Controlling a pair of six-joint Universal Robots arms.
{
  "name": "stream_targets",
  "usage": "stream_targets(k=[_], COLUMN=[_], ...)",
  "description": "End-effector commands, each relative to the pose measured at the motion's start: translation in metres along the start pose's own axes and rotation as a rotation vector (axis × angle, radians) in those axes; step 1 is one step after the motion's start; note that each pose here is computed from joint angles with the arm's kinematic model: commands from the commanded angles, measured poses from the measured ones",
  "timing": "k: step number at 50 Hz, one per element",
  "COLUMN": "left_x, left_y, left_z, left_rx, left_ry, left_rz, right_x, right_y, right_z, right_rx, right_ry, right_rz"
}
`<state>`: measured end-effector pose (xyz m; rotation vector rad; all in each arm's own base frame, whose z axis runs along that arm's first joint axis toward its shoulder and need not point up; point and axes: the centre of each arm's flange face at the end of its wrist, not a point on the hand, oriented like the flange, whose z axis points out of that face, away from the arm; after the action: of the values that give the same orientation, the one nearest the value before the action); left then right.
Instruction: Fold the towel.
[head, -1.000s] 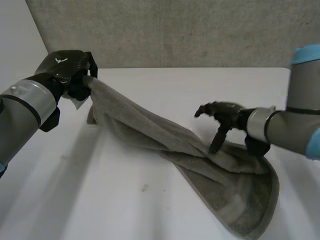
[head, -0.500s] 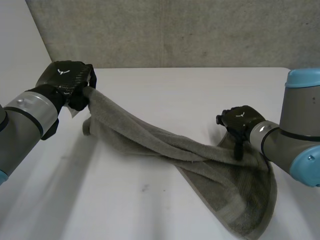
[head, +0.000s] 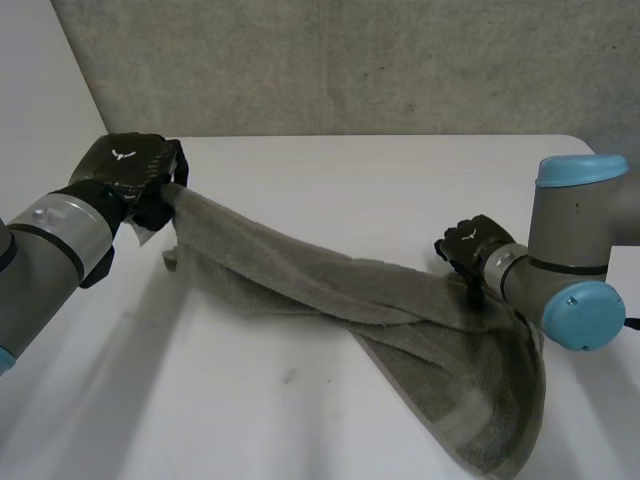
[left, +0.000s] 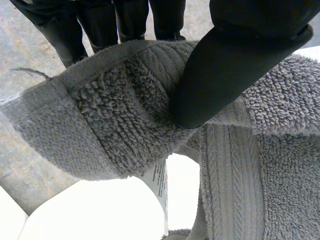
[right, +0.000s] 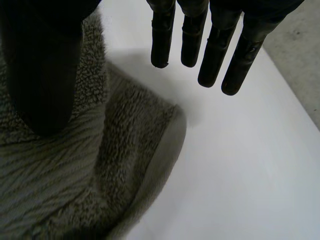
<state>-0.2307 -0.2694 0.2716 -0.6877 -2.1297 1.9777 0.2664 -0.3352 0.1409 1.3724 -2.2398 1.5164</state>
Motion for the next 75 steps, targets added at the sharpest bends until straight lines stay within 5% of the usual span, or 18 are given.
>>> stream_targets(k=[1,10,17,23,30,36,43,54,75], left_x=[-0.008,-0.011,-0.015,-0.028,-0.049,-0.057,-0.033,-0.010,0.000], left_y=[0.002,0.001,-0.005,-0.051,-0.110,-0.108,-0.006,0.086,0.073], left_z=[0.004,0.010,0.035,0.080,0.105,0.109,0.096,0.038,0.013], left_rx=[-0.001,0.025,0.108,0.313,0.524,0.525,0.188,-0.113,-0.079], left_ry=[-0.025,-0.034,-0.054,-0.119,-0.189,-0.197,-0.121,0.009,0.033], left_rz=[-0.002,0.014,0.113,0.178,0.093,-0.033,-0.058,0.087,0.124], right_x=[-0.003,0.001,0.050,0.096,0.117,0.106,0.067,-0.030,0.025], right_y=[0.009,0.002,-0.055,-0.118,-0.143,-0.129,-0.089,0.013,-0.036], right_z=[0.002,0.000,-0.002,-0.019,-0.036,-0.045,-0.048,-0.070,-0.078], right_rx=[-0.063,-0.039,0.218,0.523,0.669,0.604,0.460,0.072,0.266], right_ry=[-0.027,-0.012,0.181,0.374,0.511,0.468,0.295,-0.154,0.043], right_rz=[-0.051,-0.040,0.093,0.154,0.150,0.149,0.082,-0.180,0.107])
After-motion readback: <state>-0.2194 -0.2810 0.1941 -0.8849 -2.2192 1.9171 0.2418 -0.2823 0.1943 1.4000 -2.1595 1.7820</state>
